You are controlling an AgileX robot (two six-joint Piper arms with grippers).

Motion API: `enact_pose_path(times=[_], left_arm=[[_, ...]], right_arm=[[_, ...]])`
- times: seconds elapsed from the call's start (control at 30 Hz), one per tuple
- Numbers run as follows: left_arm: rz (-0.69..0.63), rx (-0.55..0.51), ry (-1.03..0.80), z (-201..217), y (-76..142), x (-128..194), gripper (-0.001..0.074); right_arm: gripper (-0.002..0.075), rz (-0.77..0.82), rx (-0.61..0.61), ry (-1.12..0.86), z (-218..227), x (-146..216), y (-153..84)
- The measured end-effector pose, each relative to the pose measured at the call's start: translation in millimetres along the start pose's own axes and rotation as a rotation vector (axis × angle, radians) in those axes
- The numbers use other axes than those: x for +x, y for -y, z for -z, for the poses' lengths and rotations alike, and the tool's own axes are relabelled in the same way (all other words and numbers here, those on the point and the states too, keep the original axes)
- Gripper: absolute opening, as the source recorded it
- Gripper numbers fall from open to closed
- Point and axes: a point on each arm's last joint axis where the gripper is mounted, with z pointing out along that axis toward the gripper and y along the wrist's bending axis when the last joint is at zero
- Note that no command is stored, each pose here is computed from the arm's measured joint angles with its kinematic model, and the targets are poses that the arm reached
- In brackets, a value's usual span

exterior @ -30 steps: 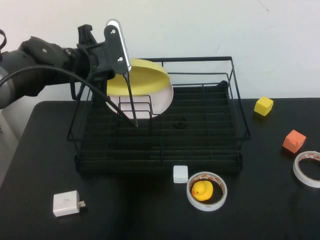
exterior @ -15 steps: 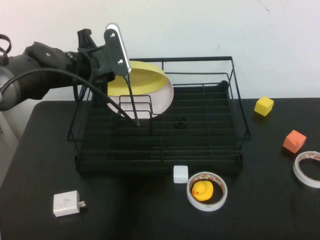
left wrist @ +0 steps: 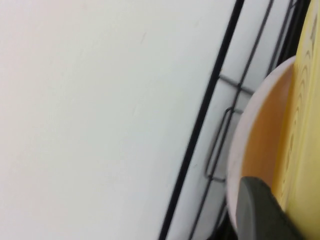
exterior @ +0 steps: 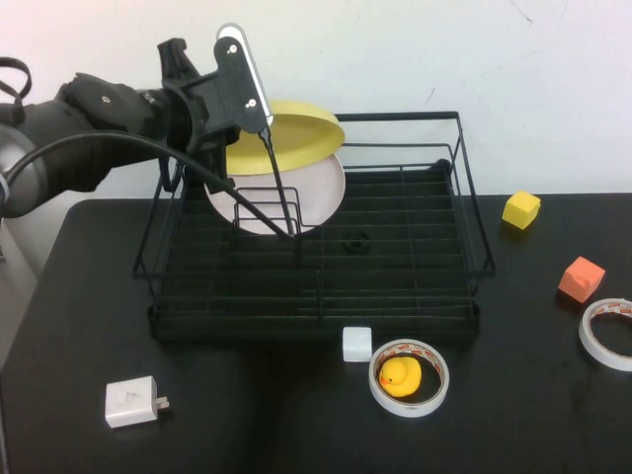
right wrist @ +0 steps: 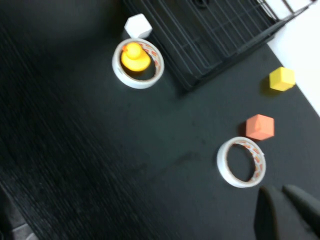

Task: Place plate on rack
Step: Place the plate on the rack

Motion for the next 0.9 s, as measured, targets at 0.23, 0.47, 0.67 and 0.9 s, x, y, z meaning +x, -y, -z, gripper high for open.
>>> enact_pose_path(times=[0.23, 0.47, 0.67, 0.9], left_arm=[[0.036, 0.055, 0.029, 0, 5, -3, 0.0102], [0.042, 0.081, 0.017, -9, 13, 3, 0.0102], [0.037, 0.093, 0.009, -13, 17, 6, 0.0102], [0.071, 0.075, -0.017, -20, 20, 11, 0.0102]], right_arm=[[-0.0001, 0.004, 0.013, -0.006, 0, 1, 1], [-0.0001, -0.008, 0.013, -0.005, 0, 1, 1], [-0.0001, -0.013, 0.013, -0.005, 0, 1, 1], [-0.0002, -0.015, 0.013, -0.005, 0, 1, 1]])
